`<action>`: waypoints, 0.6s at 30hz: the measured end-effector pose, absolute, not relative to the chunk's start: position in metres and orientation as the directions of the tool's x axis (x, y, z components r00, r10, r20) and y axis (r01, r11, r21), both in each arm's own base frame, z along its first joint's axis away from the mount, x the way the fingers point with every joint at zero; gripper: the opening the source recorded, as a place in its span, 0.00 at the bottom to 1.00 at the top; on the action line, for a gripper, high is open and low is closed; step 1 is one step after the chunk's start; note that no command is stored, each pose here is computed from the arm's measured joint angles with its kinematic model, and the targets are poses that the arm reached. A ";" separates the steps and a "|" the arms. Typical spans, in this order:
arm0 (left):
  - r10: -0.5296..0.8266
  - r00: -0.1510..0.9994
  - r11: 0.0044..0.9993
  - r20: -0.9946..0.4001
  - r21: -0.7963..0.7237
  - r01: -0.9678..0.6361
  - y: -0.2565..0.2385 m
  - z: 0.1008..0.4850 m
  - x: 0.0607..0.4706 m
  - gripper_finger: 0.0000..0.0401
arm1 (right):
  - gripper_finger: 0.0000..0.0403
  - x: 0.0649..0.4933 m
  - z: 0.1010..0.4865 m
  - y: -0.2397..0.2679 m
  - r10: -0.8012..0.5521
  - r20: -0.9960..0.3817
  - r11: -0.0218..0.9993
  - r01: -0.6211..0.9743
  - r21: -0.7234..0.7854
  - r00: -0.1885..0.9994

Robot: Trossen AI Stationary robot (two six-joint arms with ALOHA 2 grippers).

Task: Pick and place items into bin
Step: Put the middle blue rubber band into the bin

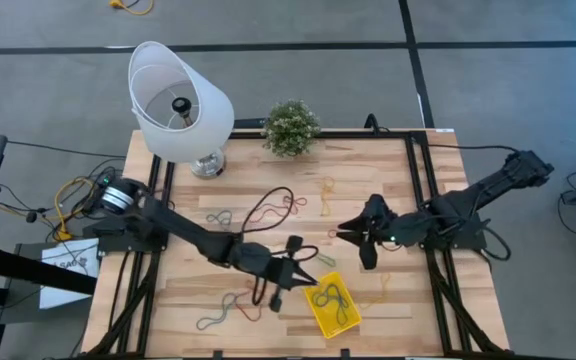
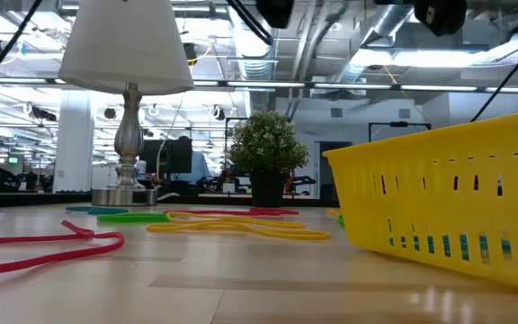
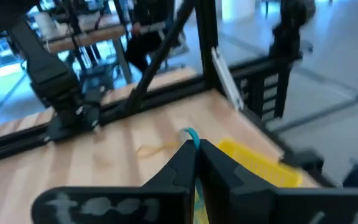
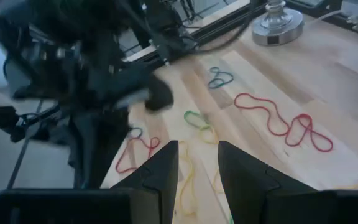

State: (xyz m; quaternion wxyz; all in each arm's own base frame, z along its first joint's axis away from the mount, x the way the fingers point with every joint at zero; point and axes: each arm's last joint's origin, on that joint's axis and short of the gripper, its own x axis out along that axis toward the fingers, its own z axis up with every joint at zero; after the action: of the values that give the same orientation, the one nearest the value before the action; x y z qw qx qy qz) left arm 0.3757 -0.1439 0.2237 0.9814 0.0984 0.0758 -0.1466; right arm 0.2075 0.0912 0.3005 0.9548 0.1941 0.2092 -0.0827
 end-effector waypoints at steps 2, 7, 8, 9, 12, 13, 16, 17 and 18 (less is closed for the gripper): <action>-0.276 0.950 0.945 -0.149 0.138 0.296 -0.146 0.215 0.381 0.00 | 0.27 0.208 0.300 0.092 -0.075 -0.432 0.911 0.238 0.336 0.899; -0.302 0.939 0.947 -0.161 0.059 0.315 -0.155 0.196 0.400 0.00 | 0.27 0.213 0.295 0.094 -0.077 -0.451 0.915 0.243 0.323 0.889; -0.307 0.934 0.946 -0.181 0.044 0.320 -0.156 0.190 0.404 0.00 | 0.27 0.214 0.293 0.095 -0.078 -0.456 0.916 0.245 0.318 0.886; -0.316 0.926 0.944 -0.207 0.028 0.329 -0.158 0.182 0.407 0.00 | 0.27 0.215 0.291 0.096 -0.080 -0.463 0.917 0.247 0.313 0.883; -0.329 0.906 0.941 -0.268 -0.006 0.340 -0.162 0.156 0.419 0.01 | 0.27 0.220 0.286 0.098 -0.082 -0.481 0.921 0.251 0.299 0.873; -0.326 0.904 0.943 -0.278 -0.021 0.333 -0.163 0.150 0.423 0.01 | 0.27 0.221 0.284 0.099 -0.077 -0.489 0.922 0.249 0.297 0.869; -0.294 0.916 0.956 -0.274 -0.081 0.282 -0.166 0.143 0.432 0.06 | 0.27 0.225 0.278 0.102 -0.052 -0.513 0.926 0.233 0.295 0.857; -0.287 0.917 0.958 -0.276 -0.098 0.270 -0.167 0.141 0.435 0.08 | 0.27 0.227 0.277 0.103 -0.045 -0.520 0.928 0.229 0.295 0.853; -0.284 0.917 0.958 -0.279 -0.109 0.264 -0.167 0.140 0.437 0.10 | 0.27 0.227 0.275 0.104 -0.039 -0.528 0.929 0.225 0.293 0.849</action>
State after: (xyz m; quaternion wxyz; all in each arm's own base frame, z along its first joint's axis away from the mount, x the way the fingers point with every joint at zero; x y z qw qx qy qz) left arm 0.4367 -0.1673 0.1405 0.9784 -0.0344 0.1478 -0.1401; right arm 0.2274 0.1036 0.2749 0.9454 0.1745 0.2662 -0.0699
